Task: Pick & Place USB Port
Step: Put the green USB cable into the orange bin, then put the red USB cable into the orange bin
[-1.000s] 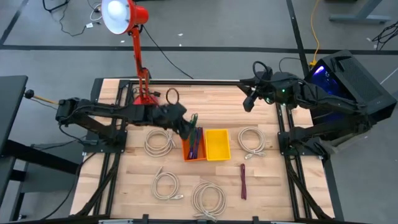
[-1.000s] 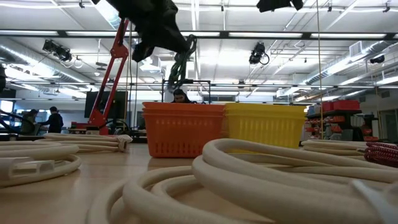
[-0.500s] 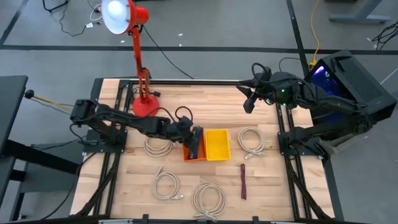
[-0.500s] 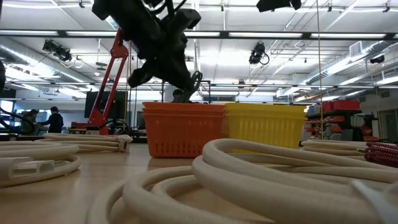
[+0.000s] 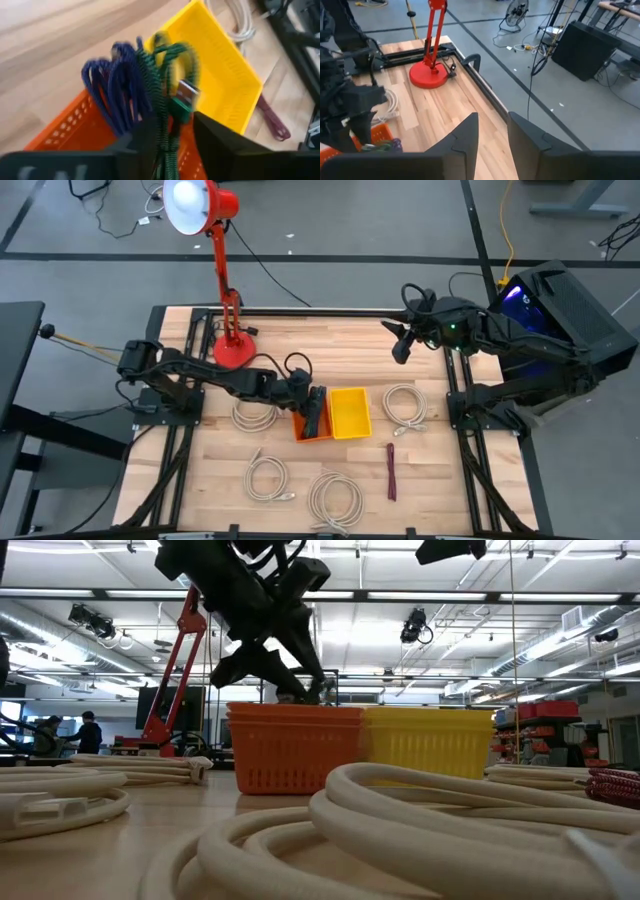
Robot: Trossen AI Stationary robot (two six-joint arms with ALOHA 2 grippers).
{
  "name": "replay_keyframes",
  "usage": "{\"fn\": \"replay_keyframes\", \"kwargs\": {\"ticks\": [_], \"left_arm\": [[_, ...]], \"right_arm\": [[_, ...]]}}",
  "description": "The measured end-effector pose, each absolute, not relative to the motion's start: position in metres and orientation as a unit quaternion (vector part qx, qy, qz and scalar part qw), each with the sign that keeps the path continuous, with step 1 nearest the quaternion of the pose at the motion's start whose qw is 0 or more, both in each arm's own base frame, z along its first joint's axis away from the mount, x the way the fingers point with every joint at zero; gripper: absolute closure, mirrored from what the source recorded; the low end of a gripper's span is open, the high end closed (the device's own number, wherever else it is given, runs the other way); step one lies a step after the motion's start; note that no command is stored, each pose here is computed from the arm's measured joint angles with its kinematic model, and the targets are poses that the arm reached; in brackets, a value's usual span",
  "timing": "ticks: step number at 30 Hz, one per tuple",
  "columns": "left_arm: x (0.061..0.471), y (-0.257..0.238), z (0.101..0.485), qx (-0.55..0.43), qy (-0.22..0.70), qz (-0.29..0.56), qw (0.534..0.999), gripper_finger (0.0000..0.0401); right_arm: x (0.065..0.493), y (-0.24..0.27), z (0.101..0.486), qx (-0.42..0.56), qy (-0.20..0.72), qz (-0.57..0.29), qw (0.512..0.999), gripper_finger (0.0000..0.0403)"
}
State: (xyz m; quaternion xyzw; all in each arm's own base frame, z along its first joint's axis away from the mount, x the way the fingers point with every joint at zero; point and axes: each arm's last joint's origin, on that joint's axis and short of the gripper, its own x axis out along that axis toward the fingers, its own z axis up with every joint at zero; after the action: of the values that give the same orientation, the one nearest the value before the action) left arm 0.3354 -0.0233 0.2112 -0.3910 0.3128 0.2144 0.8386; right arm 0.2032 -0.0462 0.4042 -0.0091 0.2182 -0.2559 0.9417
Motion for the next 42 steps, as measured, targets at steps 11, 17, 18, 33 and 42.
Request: {"fn": "replay_keyframes", "kwargs": {"ticks": [11,17,18,33,42], "left_arm": [[0.338,0.002,0.223,-0.364,0.288,0.184,0.866,0.0167],[0.335,0.034,0.259,-0.324,0.192,0.139,0.916,0.0173],[0.332,0.039,0.264,-0.317,0.185,0.135,0.920,0.0173],[0.287,0.078,0.303,-0.214,0.185,0.082,0.956,0.0174],[0.279,0.082,0.299,-0.215,0.221,0.047,0.950,0.0174]], "right_arm": [[0.200,-0.040,0.371,0.102,0.311,-0.198,0.924,0.0295],[0.207,-0.011,0.310,0.245,0.397,-0.101,0.878,0.0295],[0.210,-0.003,0.302,0.265,0.397,-0.087,0.875,0.0295],[0.208,0.100,0.261,0.428,0.351,-0.171,0.815,0.0297],[0.232,0.144,0.211,0.454,0.419,-0.179,0.766,0.0316]]}}
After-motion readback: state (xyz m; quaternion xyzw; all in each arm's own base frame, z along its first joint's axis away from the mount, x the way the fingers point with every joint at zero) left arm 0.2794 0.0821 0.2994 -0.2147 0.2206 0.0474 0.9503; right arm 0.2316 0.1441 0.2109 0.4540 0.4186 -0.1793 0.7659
